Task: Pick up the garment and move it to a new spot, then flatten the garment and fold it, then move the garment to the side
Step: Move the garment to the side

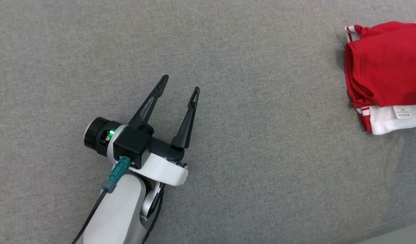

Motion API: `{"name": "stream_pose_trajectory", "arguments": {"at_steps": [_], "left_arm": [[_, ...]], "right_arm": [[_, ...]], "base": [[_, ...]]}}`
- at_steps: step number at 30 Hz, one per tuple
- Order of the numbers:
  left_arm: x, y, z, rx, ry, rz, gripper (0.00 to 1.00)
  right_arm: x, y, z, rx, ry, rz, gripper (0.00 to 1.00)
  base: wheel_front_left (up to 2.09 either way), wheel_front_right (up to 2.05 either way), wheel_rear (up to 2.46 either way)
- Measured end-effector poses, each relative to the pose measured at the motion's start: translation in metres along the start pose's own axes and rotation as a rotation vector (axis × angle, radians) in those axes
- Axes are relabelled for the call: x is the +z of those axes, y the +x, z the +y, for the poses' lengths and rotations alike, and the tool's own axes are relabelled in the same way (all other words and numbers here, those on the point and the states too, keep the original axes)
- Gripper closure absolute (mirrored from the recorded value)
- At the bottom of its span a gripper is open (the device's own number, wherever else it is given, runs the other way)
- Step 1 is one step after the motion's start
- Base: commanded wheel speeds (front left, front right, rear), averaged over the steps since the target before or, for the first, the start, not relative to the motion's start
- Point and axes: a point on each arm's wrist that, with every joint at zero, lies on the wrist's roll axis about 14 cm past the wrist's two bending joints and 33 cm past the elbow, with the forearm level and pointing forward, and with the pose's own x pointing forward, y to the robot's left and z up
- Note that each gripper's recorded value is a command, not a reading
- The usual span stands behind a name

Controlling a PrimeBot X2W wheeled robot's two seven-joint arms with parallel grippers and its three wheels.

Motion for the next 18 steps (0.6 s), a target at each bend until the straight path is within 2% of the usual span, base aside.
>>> {"name": "stream_pose_trajectory", "arguments": {"at_steps": [7, 9, 11, 12, 18], "left_arm": [[0.038, -0.021, 0.011, 0.089, 0.006, -0.064, 0.00], [0.050, -0.030, 0.019, 0.127, 0.016, -0.084, 0.00], [0.061, -0.040, 0.026, 0.168, 0.024, -0.102, 0.00], [0.066, -0.046, 0.029, 0.183, 0.028, -0.110, 0.00], [0.094, -0.079, 0.046, 0.273, 0.074, -0.155, 0.00]], "right_arm": [[0.073, -0.001, 0.020, 0.045, 0.049, -0.217, 0.00], [0.097, -0.003, 0.030, 0.055, 0.125, -0.294, 0.00], [0.115, -0.007, 0.047, 0.078, 0.268, -0.353, 0.00], [0.121, -0.011, 0.060, 0.110, 0.305, -0.371, 0.00], [0.163, -0.029, 0.103, 0.233, 0.381, -0.479, 0.00]], "base": [[0.00, 0.00, 0.00], [0.00, 0.00, 0.00], [0.00, 0.00, 0.00], [0.00, 0.00, 0.00], [0.00, 0.00, 0.00]]}}
